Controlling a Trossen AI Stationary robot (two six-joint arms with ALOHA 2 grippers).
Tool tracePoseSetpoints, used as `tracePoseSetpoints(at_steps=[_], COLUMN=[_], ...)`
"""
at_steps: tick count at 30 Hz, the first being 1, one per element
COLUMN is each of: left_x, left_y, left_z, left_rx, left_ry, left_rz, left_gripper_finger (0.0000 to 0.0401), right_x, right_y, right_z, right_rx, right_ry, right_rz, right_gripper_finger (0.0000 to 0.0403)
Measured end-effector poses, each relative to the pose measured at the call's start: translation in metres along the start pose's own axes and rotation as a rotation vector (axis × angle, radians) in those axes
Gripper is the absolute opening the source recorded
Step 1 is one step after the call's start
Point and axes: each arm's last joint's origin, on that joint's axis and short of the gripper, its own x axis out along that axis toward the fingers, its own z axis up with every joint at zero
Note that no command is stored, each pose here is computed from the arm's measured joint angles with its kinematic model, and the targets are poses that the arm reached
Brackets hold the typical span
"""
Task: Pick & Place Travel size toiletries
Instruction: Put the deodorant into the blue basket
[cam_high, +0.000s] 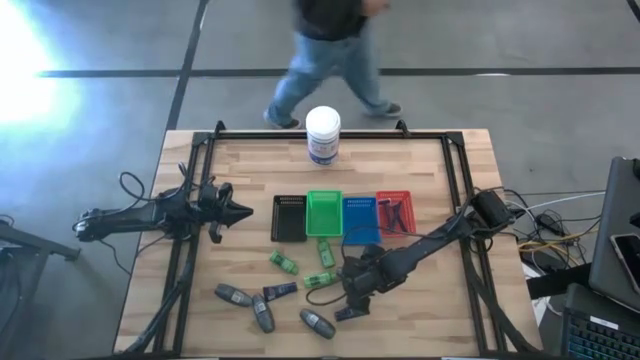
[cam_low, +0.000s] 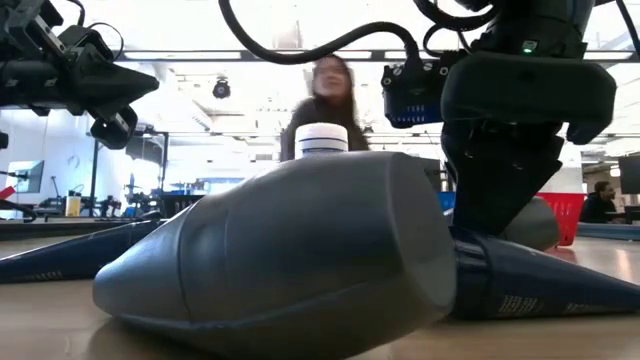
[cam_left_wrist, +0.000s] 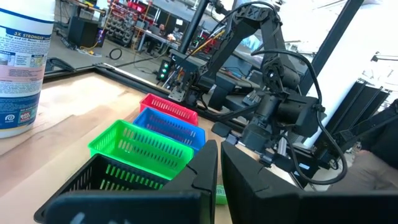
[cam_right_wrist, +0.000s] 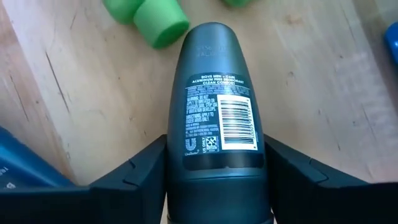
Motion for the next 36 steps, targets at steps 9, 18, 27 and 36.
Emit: tracePoseSetpoints(at_steps=[9,18,27,36], left_x=[0.0,0.0,0.0,0.0], left_y=[0.0,0.0,0.0,0.0], left_z=[0.0,0.0,0.0,0.0], left_rx=[0.0,0.0,0.0,0.0], left_ry=[0.0,0.001,0.0,0.002], left_rz=[0.0,0.001,0.001,0.001], left_gripper_finger=[0.0026,0.0026,0.0026,0.0026], right_x=[-0.057,-0.091,-0.057,-0.036], right_y=[-0.011,-0.077,-0.118,-0.121], right_z=[0.009,0.035,0.049,0.043], right_rx=[0.245,0.829,1.027,1.075], right_ry=[-0.067,-0.201,-0.233,-0.236], right_rz=[0.055,-0.007,-0.01,-0.064], right_gripper_finger=[0.0201,0.0207,0.021,0.0272])
